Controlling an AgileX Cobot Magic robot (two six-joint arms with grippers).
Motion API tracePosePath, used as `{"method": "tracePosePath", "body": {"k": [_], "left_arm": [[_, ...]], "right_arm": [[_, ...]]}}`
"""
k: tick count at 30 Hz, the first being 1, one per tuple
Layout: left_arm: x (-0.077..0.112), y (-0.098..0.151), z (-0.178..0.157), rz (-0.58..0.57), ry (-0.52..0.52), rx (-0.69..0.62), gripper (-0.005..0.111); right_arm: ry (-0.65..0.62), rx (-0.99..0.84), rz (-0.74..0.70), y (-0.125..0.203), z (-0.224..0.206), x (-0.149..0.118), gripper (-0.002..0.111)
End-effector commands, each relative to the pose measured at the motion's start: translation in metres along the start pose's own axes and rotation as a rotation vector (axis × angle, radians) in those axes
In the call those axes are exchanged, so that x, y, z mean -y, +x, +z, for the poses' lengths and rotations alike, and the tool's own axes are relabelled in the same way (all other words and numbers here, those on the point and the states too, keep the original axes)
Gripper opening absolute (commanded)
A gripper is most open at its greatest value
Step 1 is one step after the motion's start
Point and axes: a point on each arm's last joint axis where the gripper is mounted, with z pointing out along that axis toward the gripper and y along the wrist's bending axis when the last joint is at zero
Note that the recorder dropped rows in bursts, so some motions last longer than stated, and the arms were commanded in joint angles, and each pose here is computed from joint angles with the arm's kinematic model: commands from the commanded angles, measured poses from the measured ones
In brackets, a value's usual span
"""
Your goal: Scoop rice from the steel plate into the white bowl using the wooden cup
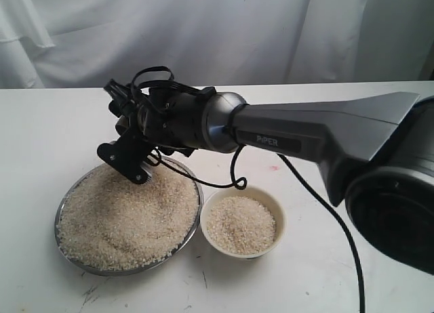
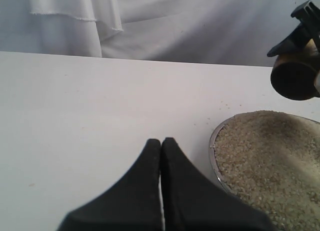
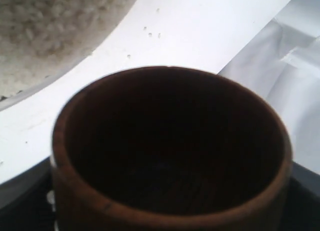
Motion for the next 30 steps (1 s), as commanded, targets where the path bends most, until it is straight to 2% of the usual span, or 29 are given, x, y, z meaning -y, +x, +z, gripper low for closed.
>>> {"method": "tracePosePath", "body": {"k": [1,8,13,20,30], "left_arm": [[0.000,0.001,0.000,-0.002,-0.001,0.006,0.000],[0.000,0.001,0.000,-0.002,-0.001,0.006,0.000],[0.000,0.001,0.000,-0.002,-0.001,0.006,0.000],[0.000,0.001,0.000,-0.002,-0.001,0.006,0.000],[0.000,0.001,0.000,-0.002,-0.001,0.006,0.000]], "right_arm": [[0.022,-0.004,-0.016,-0.004,-0.005,0.008,0.000],[0.016,-0.003,-0.076,-0.020,0.004,0.005,0.000],[0.039,0.001,-0.064,-0.027,0.009,0.011,0.000],[0.011,0.015,-0.084,-0.039,0.020,0.000,0.000],[-0.020,0.007,-0.092,-0.050,0.017,-0.001,0.000]]}}
